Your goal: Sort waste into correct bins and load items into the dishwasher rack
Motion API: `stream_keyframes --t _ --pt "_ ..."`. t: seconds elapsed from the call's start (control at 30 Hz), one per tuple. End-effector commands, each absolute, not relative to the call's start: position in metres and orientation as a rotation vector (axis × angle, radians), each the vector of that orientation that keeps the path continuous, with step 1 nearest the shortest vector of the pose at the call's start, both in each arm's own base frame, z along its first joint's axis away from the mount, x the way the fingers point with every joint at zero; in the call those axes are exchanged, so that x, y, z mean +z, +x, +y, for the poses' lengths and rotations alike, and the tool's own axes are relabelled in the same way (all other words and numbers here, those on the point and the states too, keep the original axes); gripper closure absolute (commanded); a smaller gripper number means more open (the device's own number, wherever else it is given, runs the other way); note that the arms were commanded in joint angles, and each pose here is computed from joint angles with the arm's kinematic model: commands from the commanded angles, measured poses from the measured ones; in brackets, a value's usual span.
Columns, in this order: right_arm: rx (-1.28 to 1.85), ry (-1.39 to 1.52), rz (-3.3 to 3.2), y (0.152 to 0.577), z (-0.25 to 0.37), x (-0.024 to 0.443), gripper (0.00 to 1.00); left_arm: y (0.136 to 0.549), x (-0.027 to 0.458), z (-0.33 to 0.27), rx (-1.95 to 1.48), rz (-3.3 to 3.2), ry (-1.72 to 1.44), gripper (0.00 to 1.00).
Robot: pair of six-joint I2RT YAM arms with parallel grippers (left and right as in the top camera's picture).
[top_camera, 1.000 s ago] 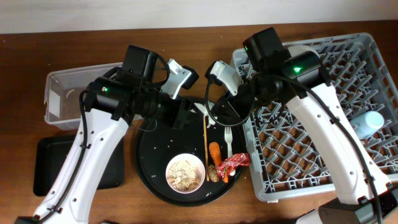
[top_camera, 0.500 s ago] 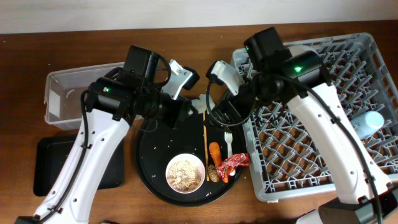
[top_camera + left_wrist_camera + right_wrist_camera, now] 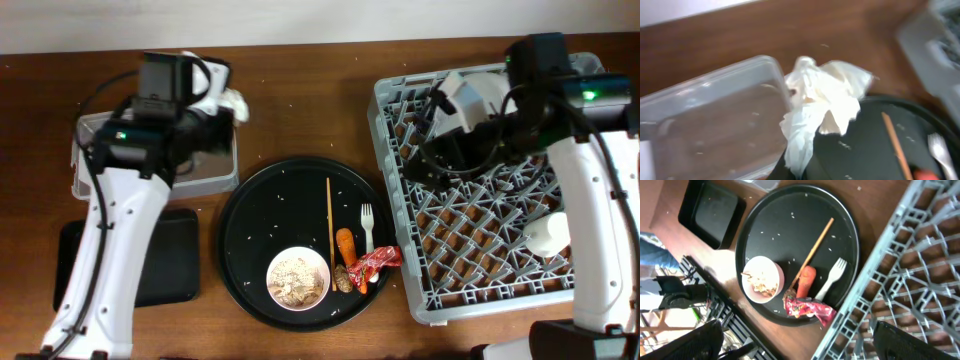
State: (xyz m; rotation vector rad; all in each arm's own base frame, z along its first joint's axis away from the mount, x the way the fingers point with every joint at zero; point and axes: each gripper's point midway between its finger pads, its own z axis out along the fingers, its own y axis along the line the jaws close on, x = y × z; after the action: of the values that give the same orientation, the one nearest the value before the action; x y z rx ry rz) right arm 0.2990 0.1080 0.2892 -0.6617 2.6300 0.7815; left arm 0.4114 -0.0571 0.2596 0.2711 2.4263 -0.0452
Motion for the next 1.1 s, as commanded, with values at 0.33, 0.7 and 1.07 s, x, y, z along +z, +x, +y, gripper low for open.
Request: stream_keyframes --t 0.33,0.7,1.07 --pt "0.731 -0.619 2.634 0.297 0.096 0.296 0.02 0.445 0.145 0.039 0.098 2.707 -0.011 0.36" --pt "0.656 -0.613 2.668 0.299 0.087 0.290 0.02 0.425 0.186 -0.022 -0.298 2.642 0.112 0.30" --pt "0.090 0.062 2.910 0.304 -0.006 0.266 0.02 0.338 0.181 -0.164 -0.449 2.778 0.582 0.28"
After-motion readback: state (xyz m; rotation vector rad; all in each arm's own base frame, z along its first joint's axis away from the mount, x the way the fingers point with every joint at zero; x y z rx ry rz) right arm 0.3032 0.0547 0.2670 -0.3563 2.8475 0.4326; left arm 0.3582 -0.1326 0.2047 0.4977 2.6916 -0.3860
